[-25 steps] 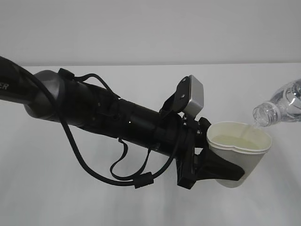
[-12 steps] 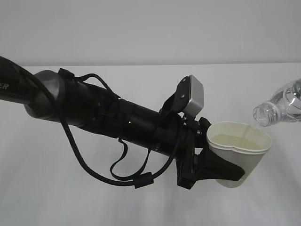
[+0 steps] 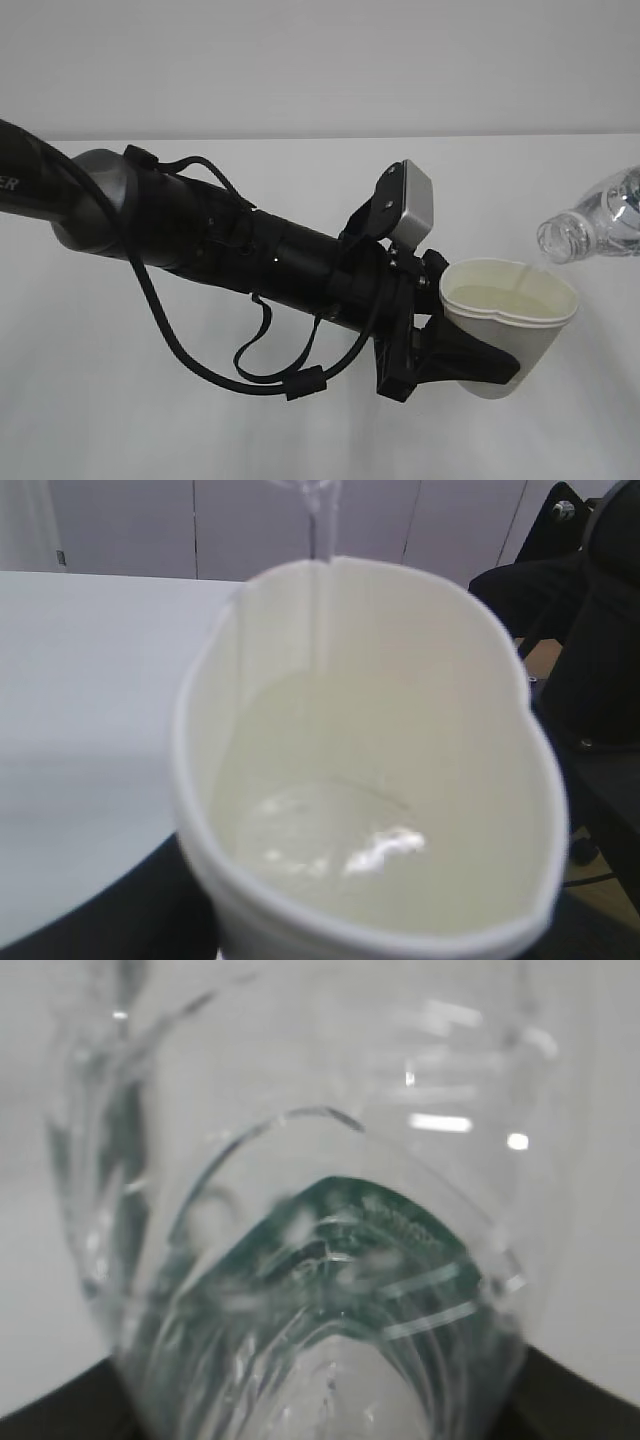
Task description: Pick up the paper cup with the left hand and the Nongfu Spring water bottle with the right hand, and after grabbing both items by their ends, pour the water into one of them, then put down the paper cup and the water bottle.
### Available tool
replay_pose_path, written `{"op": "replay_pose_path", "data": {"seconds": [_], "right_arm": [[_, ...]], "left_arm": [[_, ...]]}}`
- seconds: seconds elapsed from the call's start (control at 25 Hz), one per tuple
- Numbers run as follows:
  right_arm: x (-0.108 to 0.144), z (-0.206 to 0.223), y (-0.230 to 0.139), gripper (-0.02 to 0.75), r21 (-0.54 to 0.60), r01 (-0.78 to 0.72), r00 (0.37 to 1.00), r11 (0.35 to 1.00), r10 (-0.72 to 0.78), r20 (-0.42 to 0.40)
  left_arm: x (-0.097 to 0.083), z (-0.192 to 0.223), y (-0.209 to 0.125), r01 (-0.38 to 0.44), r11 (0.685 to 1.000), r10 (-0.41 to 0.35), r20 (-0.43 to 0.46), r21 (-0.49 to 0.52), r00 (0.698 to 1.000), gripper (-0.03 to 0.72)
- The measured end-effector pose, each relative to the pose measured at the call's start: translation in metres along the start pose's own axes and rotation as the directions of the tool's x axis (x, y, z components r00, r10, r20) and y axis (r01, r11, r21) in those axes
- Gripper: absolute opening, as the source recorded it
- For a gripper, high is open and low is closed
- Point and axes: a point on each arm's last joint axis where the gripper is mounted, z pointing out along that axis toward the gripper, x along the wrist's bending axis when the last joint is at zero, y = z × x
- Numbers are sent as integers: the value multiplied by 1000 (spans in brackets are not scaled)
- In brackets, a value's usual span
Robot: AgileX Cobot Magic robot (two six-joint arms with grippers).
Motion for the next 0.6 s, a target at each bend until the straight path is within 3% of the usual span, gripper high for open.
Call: {"op": "replay_pose_path", "data": {"seconds": [0.6], "right_arm": [[0,0,2,428,-27,-133,991,991,133,-4]], "left_arm": [[0,0,0,0,1000,0,-1,1,1000,409]]}}
